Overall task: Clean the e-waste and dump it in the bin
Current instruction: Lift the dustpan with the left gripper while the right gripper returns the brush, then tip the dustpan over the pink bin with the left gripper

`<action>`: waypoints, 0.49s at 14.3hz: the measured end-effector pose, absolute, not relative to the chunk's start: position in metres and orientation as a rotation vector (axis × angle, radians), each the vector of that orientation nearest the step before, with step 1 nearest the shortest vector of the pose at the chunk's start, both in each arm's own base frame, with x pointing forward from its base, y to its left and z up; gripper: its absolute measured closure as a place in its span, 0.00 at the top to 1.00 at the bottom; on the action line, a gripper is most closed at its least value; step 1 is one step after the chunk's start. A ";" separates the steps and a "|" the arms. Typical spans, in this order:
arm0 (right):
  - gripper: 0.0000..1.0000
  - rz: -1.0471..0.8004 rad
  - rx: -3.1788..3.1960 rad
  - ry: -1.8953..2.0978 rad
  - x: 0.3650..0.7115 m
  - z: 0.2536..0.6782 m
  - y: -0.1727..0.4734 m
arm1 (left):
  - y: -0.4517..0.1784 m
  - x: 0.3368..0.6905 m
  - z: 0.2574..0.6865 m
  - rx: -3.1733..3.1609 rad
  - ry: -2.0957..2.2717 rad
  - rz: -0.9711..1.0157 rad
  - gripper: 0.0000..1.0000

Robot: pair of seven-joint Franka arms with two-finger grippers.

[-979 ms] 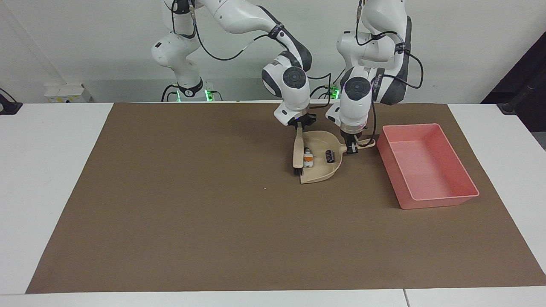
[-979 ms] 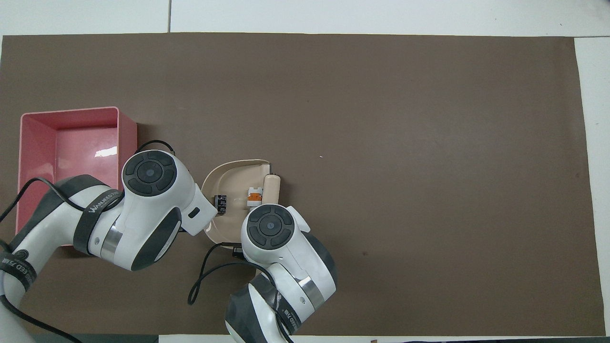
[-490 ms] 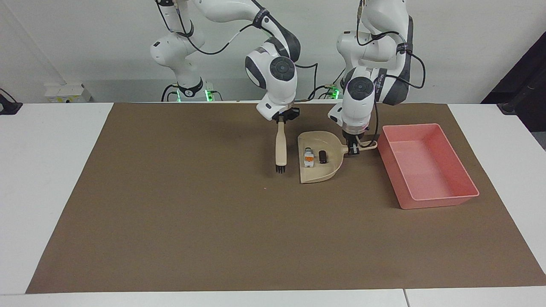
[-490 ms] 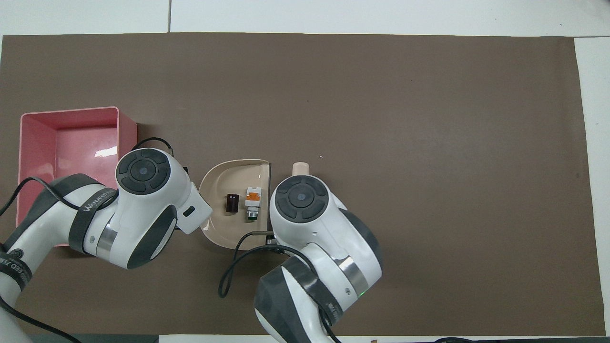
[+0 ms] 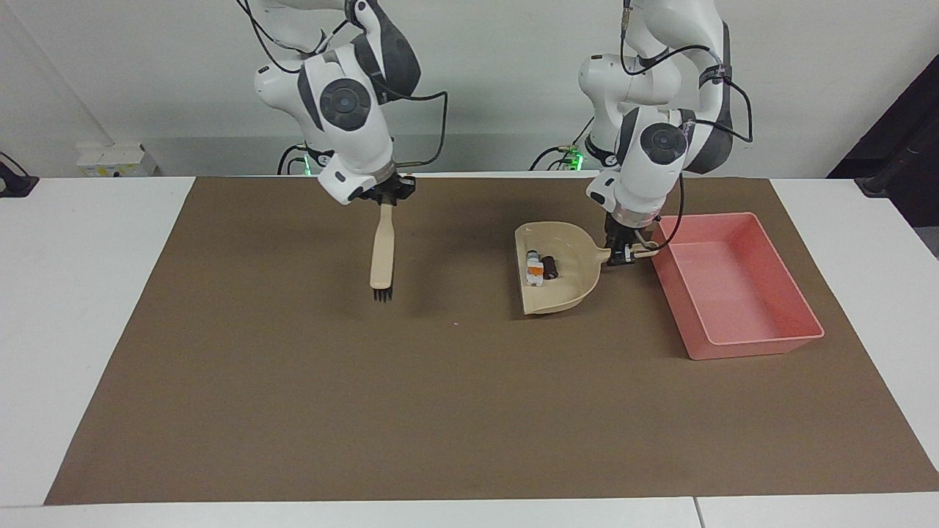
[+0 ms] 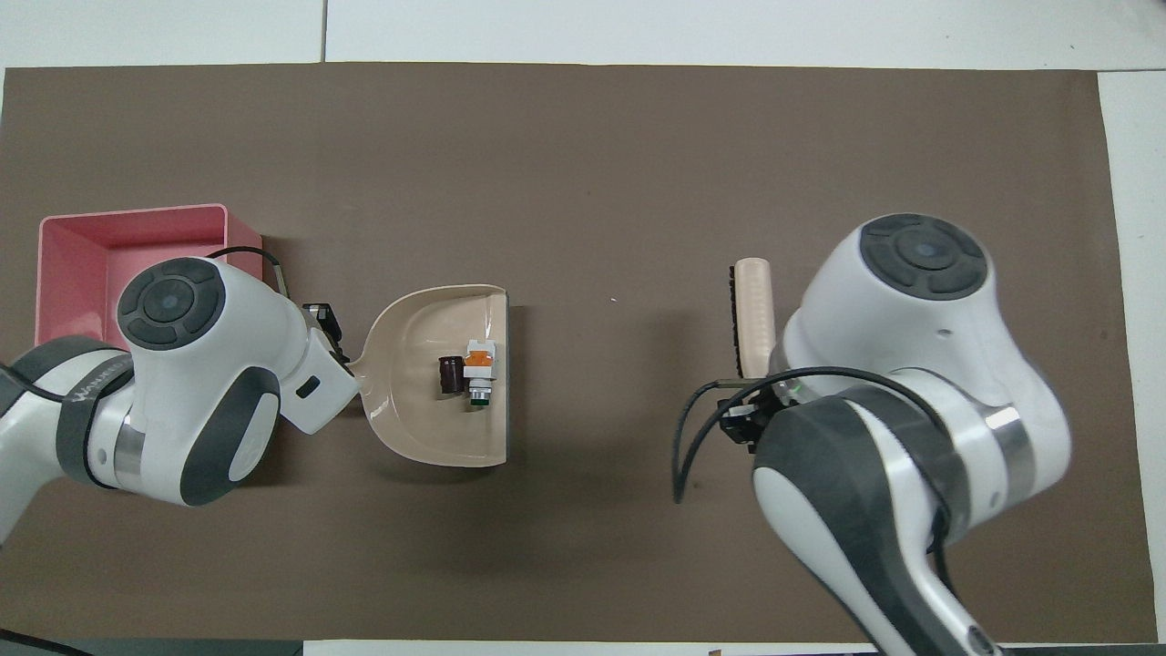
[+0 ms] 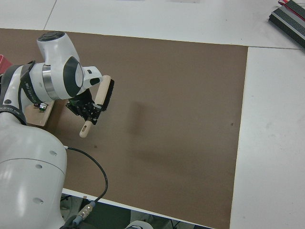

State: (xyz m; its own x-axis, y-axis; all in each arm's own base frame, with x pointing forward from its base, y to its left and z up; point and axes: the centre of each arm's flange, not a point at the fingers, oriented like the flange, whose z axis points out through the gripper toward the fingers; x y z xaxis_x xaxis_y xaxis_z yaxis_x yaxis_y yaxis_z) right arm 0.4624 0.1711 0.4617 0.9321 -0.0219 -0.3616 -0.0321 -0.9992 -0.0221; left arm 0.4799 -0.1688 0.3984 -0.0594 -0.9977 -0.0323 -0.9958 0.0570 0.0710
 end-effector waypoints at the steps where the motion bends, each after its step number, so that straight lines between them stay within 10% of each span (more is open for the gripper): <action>1: 0.26 0.582 -3.046 0.030 0.462 0.458 0.144 | -0.167 0.481 0.407 2.135 -2.265 -0.108 0.33; 7: 0.26 0.569 -2.995 0.010 0.454 0.421 -0.021 | -0.085 0.514 0.472 2.138 -2.216 -0.076 0.33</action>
State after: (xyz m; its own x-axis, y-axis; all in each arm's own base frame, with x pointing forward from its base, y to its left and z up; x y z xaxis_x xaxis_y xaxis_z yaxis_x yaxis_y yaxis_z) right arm 0.4537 -0.0215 0.4214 0.9304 0.0112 -0.3663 -0.0236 -0.9956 -0.0904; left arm 0.5139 -0.0849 0.4721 -0.0356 -0.9993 0.0099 -0.9963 0.0363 0.0782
